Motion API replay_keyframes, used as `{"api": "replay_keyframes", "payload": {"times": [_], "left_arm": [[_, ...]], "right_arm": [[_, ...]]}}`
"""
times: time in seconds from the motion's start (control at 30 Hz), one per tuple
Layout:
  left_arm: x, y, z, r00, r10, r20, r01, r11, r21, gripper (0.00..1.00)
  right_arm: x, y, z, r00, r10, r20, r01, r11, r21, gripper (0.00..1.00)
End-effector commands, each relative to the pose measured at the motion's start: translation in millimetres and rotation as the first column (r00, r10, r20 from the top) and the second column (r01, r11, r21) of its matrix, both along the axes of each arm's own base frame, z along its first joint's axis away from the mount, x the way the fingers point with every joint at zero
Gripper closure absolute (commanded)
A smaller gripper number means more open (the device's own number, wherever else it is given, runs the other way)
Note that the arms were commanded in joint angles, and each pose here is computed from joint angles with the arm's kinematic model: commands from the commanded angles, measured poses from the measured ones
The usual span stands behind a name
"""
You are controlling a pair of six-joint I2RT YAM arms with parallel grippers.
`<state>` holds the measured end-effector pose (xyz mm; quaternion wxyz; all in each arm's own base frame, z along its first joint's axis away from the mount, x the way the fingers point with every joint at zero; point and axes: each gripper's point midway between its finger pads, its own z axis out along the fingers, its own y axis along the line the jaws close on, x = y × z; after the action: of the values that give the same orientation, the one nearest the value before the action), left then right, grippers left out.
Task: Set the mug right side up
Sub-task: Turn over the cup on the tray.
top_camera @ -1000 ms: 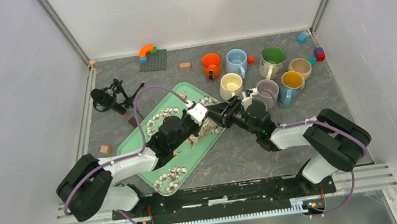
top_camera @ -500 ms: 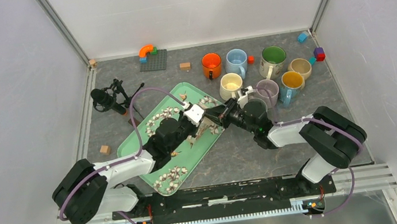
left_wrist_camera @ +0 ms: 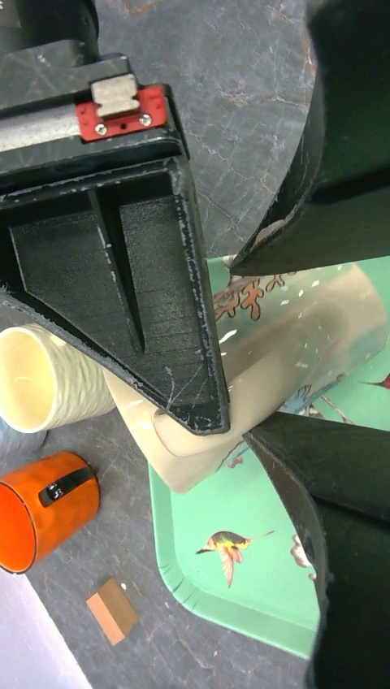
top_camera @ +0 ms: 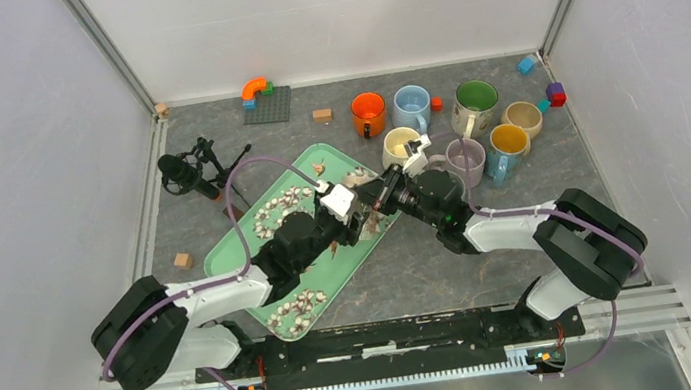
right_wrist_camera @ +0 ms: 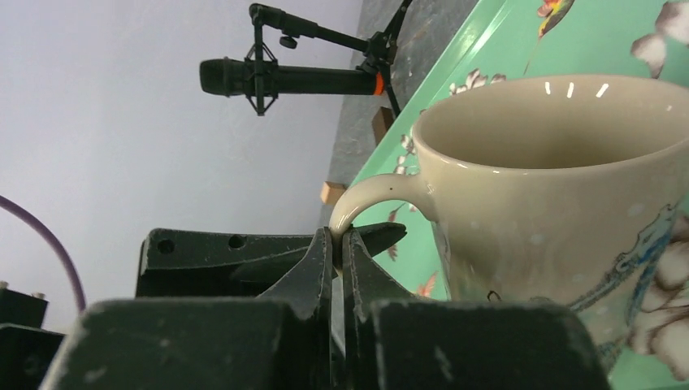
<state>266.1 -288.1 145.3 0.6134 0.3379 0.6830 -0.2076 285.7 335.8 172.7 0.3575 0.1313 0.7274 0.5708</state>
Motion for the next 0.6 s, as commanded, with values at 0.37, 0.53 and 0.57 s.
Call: {"api": "replay_keyframes", "payload": {"times": [0.37,0.53,0.57], "left_arm": [[-23,27,69,0.951,0.133,-0.28,-0.222,0.922,-0.316,0.14],[-23,48,81,0.883,0.225,-0.413,-0.348,0.902,-0.253,0.12],[-22,50,84,0.866,0.24,-0.439,-0.37,0.897,-0.24,0.12]], "right_arm": [[1,-7,55,0.891,-0.035,0.452,0.089,0.991,-0.098,1.0],[-8,-6,58,0.832,-0.027,0.555,0.13,0.98,-0.148,1.0],[-10,-7,58,0.815,-0.028,0.578,0.147,0.976,-0.16,1.0]]}}
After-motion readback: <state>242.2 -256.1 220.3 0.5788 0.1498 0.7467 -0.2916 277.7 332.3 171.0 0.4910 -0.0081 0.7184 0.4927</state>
